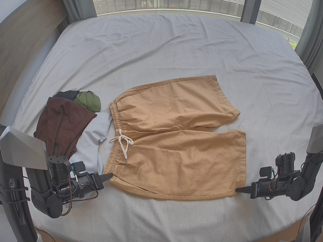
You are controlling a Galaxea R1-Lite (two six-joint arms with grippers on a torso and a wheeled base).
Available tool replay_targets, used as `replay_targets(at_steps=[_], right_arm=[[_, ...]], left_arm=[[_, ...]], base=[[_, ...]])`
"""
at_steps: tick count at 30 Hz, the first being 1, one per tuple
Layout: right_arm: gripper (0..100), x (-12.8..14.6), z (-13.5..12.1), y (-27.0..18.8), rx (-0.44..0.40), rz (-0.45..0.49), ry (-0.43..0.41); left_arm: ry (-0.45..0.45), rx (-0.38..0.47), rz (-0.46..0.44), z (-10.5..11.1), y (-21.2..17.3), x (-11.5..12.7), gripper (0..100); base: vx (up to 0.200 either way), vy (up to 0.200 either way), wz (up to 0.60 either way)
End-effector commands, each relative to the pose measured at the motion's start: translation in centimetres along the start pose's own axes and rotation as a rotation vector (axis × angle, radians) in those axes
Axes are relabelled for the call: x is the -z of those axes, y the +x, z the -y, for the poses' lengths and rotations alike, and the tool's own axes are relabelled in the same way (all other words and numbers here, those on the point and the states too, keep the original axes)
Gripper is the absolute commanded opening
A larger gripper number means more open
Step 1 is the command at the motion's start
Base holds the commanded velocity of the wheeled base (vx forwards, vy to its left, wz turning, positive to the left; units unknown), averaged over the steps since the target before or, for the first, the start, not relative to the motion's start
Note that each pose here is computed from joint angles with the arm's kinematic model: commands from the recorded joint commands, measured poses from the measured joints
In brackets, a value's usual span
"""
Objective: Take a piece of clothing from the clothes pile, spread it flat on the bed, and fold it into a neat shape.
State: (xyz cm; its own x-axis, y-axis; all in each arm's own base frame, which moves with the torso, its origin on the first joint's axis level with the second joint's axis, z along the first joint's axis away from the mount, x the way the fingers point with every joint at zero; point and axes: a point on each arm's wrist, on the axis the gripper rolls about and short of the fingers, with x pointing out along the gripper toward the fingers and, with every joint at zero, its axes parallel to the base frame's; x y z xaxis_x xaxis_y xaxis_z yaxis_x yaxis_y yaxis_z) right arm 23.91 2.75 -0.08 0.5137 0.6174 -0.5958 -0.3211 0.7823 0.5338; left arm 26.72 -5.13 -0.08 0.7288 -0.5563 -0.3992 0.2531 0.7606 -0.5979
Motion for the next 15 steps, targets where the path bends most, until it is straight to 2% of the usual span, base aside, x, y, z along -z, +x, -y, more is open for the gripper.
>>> replay_targets(at_steps=[1, 10, 15], right_arm=[[0, -0.1, 0.0, -0.2, 0.001, 0.009, -0.003], [0, 0.3, -0.7, -0.9, -0.006, 0.0, -0.004], [0, 0.7, -1.4, -1.3, -0.017, -0.009, -0.022]], left_arm=[[-0.003, -0.002, -0.004, -0.1, 0.0, 0.1, 0], [-0.018, -0.003, -0.032, 0.4, -1.4, 0.7, 0], [-0.031, 0.038, -0.062, 0.8, -2.6, 0.9, 0]], base=[[0.0, 0.0, 0.0], [0.0, 0.0, 0.0], [0.0, 0.0, 0.0]])
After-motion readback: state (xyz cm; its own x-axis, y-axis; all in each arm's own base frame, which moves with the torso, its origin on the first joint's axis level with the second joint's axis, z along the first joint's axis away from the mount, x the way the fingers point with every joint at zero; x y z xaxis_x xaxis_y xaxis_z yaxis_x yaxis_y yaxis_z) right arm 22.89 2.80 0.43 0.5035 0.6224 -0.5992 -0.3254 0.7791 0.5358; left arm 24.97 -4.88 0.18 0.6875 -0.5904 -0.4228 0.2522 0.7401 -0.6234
